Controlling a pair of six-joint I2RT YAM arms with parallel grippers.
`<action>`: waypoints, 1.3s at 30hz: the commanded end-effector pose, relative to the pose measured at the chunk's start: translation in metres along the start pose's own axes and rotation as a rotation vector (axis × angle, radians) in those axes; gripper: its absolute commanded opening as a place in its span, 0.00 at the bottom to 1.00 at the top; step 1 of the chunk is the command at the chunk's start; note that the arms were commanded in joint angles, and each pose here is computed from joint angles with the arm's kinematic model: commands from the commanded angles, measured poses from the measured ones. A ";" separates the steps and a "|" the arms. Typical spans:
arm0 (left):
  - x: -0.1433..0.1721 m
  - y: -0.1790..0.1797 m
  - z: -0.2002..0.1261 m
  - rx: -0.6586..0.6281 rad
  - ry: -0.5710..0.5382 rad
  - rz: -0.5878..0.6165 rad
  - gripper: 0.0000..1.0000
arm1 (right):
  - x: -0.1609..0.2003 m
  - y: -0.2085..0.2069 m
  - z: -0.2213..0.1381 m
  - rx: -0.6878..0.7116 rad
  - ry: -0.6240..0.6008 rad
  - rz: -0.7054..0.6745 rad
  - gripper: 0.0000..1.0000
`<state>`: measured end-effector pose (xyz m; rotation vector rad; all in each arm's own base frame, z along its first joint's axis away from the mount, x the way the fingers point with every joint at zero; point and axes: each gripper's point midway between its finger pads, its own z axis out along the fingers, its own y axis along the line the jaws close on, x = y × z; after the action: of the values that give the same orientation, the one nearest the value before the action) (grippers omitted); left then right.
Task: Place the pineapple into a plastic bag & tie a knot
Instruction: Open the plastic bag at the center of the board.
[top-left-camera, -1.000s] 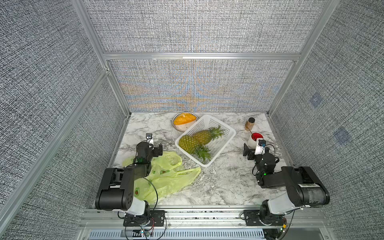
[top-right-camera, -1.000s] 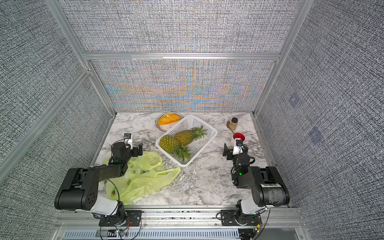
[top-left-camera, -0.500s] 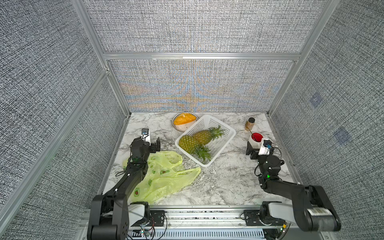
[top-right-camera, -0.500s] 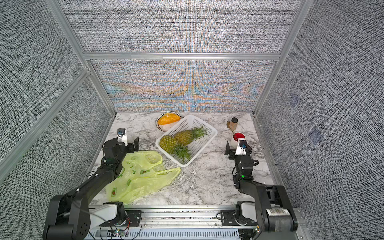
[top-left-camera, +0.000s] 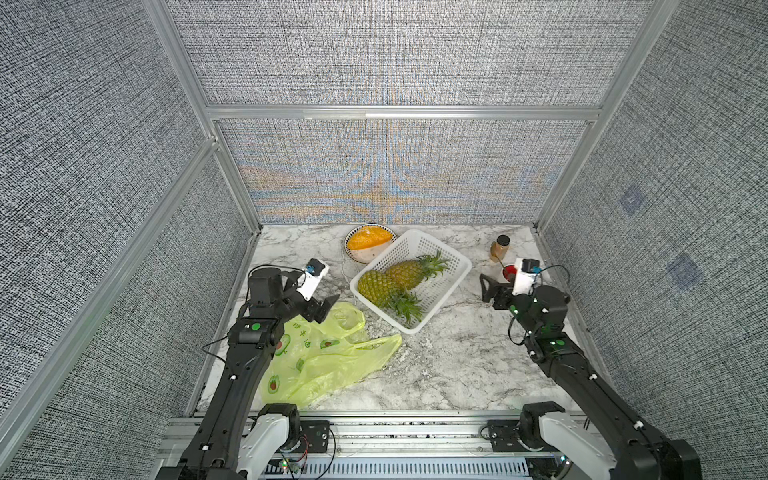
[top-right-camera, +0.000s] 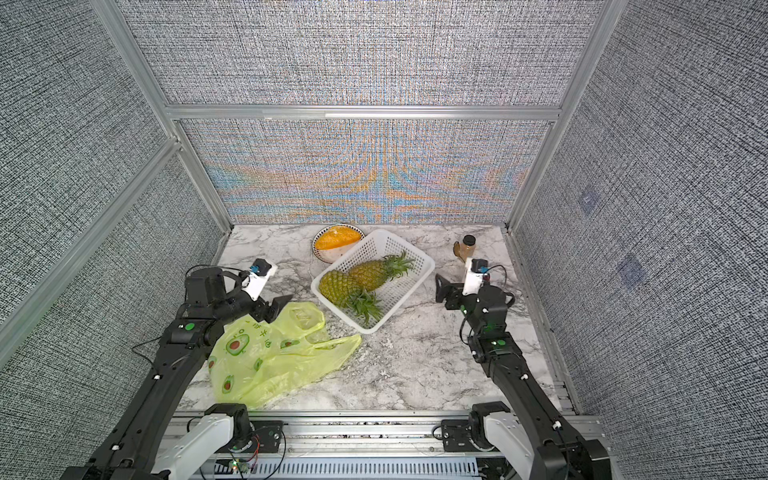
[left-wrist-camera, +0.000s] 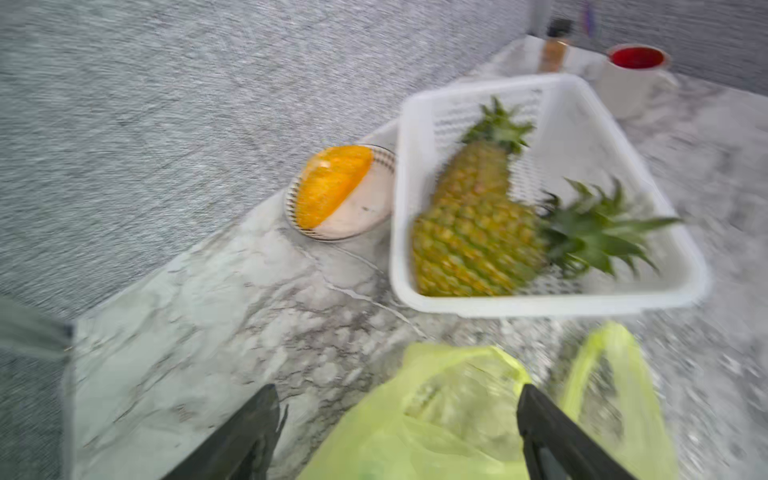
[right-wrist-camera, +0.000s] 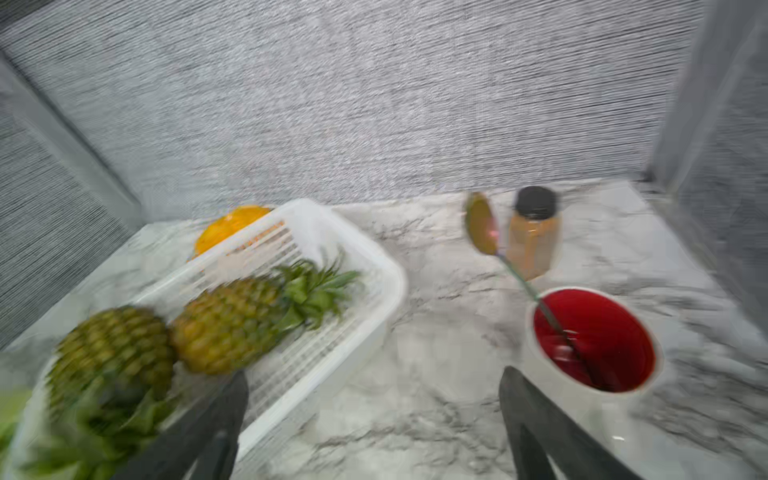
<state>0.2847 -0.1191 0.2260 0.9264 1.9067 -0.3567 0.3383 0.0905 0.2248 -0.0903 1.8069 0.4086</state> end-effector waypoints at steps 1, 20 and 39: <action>0.031 -0.054 0.001 0.251 0.121 0.076 0.93 | 0.017 0.050 0.000 -0.137 0.084 -0.098 0.94; 0.107 -0.041 0.091 0.224 0.381 0.378 0.85 | 0.114 0.221 0.044 -0.372 0.232 -0.636 0.94; 0.095 -0.025 0.096 0.221 0.413 0.498 0.00 | 0.086 0.200 0.088 -0.291 0.181 -0.567 0.95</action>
<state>0.3095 -0.1487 0.0875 1.6371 1.9545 -0.0594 0.3470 0.3079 0.1463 -0.8485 1.8546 0.1534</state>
